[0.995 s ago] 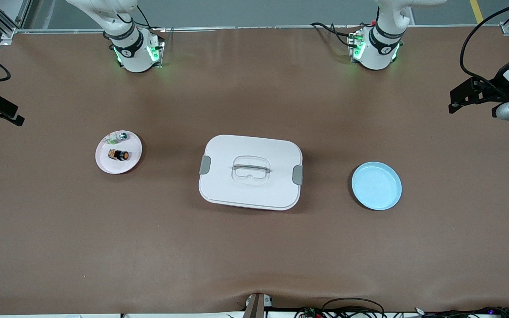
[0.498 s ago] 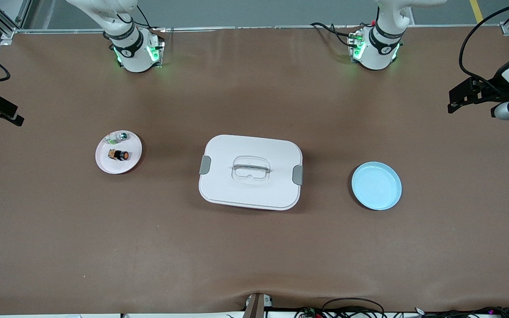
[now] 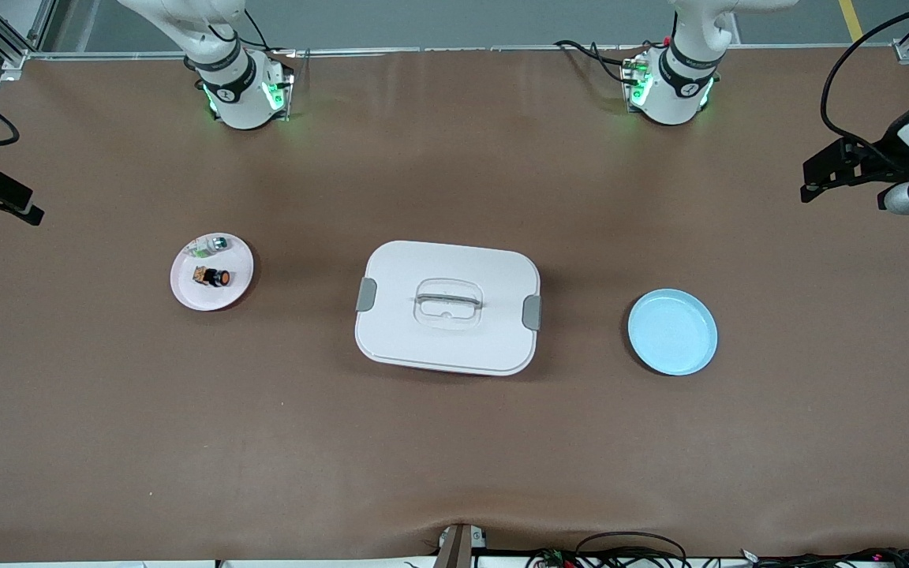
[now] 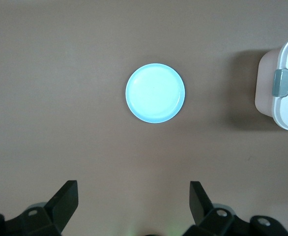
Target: Transfer orange switch to right arm and place
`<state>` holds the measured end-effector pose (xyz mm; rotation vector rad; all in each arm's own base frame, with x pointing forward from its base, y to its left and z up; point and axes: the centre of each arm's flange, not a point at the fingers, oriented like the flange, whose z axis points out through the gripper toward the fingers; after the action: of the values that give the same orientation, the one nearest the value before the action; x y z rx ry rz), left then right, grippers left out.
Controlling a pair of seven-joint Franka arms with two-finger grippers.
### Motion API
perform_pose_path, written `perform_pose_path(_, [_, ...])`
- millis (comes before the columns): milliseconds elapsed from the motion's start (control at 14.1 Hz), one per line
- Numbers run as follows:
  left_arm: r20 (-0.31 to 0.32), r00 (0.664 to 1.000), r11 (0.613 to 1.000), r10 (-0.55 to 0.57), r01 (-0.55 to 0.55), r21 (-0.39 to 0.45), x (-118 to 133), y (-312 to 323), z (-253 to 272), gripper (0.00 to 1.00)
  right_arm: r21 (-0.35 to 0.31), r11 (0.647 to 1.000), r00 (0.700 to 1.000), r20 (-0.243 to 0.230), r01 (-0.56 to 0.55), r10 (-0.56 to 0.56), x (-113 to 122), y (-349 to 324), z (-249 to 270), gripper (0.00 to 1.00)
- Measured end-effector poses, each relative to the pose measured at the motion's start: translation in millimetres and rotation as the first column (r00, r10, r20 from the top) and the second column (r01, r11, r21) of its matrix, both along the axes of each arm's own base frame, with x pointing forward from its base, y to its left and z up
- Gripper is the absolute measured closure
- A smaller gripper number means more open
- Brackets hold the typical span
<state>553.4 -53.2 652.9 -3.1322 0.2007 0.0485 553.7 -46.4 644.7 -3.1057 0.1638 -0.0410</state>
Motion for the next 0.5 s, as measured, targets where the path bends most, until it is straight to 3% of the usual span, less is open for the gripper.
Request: perform_pose_path(498, [0.000, 1.000, 1.000, -0.006, 0.006, 0.000, -0.3, -3.0, 0.0, 0.00, 0.000, 1.000, 1.000, 0.000, 0.000, 0.000, 0.0, 0.0, 0.0, 0.00])
